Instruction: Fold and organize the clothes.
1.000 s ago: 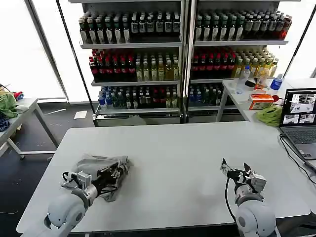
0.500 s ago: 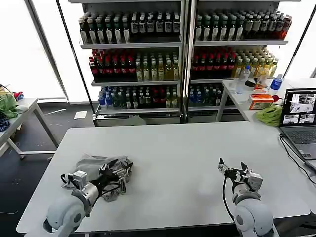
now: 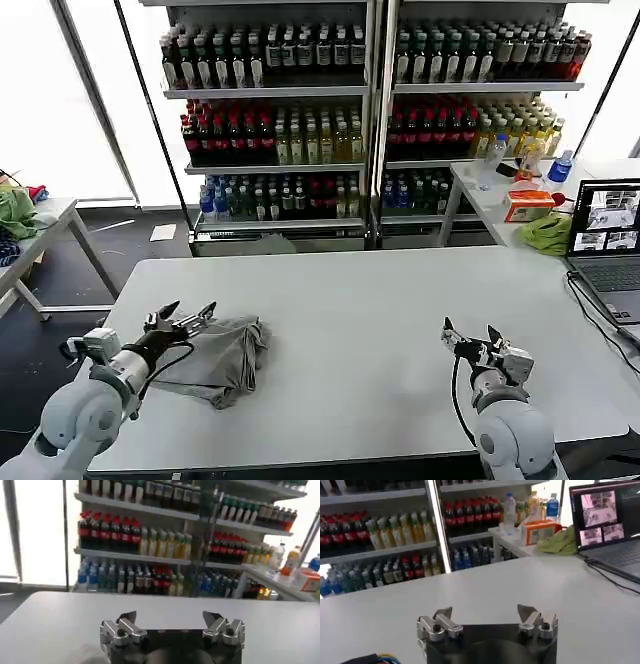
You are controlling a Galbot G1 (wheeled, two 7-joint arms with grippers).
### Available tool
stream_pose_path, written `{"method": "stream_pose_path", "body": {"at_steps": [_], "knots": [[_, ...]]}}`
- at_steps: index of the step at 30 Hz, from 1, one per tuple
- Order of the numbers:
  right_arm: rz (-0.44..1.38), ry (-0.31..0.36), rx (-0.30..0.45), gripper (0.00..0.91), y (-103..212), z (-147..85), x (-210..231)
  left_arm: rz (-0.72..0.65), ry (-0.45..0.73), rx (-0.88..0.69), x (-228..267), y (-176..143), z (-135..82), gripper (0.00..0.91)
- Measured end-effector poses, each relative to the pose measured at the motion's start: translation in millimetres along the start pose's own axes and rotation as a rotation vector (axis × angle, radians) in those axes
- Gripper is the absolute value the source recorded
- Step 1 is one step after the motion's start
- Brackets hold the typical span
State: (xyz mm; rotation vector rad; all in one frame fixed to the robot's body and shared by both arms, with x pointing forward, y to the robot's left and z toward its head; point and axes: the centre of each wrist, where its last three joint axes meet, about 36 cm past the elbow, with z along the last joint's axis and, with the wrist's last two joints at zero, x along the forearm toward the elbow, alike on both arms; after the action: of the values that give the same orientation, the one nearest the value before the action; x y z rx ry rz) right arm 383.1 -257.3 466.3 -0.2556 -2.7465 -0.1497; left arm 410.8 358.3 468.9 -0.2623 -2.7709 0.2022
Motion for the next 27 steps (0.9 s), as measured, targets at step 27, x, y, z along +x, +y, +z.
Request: {"method": "stream_pose_path", "body": {"at_steps": [27], "knots": [[0.001,-0.003,0.006,0.907,-3,-2,-1,-0.116,0.117,0.009,-12,79,45,0.907]]}}
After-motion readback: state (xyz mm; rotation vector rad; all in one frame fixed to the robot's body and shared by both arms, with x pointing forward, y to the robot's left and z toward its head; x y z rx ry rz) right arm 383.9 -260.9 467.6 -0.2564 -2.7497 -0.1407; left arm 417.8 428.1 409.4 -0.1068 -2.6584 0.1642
